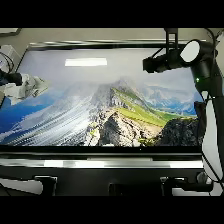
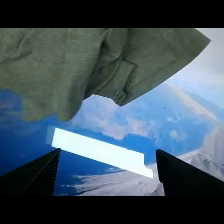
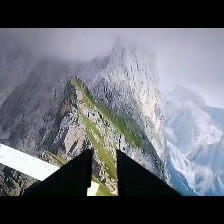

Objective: Fold the clothes and pants, and hang the long-sleeved shirts on hangers.

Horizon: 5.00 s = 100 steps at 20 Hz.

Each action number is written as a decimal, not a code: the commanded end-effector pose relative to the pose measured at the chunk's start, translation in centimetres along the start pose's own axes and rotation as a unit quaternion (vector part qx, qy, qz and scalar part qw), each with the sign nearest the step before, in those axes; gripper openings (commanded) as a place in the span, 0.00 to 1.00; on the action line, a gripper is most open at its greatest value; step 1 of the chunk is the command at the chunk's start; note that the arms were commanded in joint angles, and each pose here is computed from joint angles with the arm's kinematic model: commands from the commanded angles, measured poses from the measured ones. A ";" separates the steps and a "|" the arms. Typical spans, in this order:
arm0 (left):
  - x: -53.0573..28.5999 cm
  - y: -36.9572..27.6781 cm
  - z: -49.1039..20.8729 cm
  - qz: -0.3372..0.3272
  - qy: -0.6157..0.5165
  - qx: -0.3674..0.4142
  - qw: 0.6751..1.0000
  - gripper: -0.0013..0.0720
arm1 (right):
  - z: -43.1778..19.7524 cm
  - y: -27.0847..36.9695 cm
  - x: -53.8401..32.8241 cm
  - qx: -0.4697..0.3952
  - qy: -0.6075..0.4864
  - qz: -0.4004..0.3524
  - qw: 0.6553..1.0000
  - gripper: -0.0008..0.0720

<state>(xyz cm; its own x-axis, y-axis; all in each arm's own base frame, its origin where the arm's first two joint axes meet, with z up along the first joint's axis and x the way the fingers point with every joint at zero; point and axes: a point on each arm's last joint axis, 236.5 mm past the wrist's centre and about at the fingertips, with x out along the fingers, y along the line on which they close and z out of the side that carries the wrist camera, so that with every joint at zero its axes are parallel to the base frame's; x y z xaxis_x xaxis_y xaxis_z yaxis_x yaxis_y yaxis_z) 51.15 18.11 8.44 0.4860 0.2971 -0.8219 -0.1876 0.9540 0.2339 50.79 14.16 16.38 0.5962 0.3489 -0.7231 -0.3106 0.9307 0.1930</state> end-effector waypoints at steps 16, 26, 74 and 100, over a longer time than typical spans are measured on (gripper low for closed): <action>17.0 1.5 0.7 0.009 -0.088 -0.009 0.996 0.05 | -1.4 0.3 -0.1 0.000 0.029 0.005 1.000 0.31; -7.2 -19.6 9.6 -0.196 -0.127 -0.038 0.972 0.04 | 3.3 0.2 -8.3 0.066 -0.087 -0.032 0.994 0.31; -17.4 -19.0 -3.0 -0.169 0.060 -0.062 0.982 0.99 | -20.5 -17.3 0.2 0.333 0.217 0.095 0.913 0.66; -16.3 -17.5 0.5 -0.171 -0.003 -0.102 0.980 0.99 | -31.1 -12.6 8.0 0.261 0.330 0.089 0.903 0.72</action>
<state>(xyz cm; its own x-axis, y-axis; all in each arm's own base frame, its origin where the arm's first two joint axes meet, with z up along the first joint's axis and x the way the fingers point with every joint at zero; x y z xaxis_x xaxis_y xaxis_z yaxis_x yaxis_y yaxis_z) 46.76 -4.19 17.98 0.5515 -0.0459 -0.8329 -0.1642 0.9730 -0.1624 38.16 3.61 -10.90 0.0244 0.6082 -0.7934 0.1569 0.7815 0.6039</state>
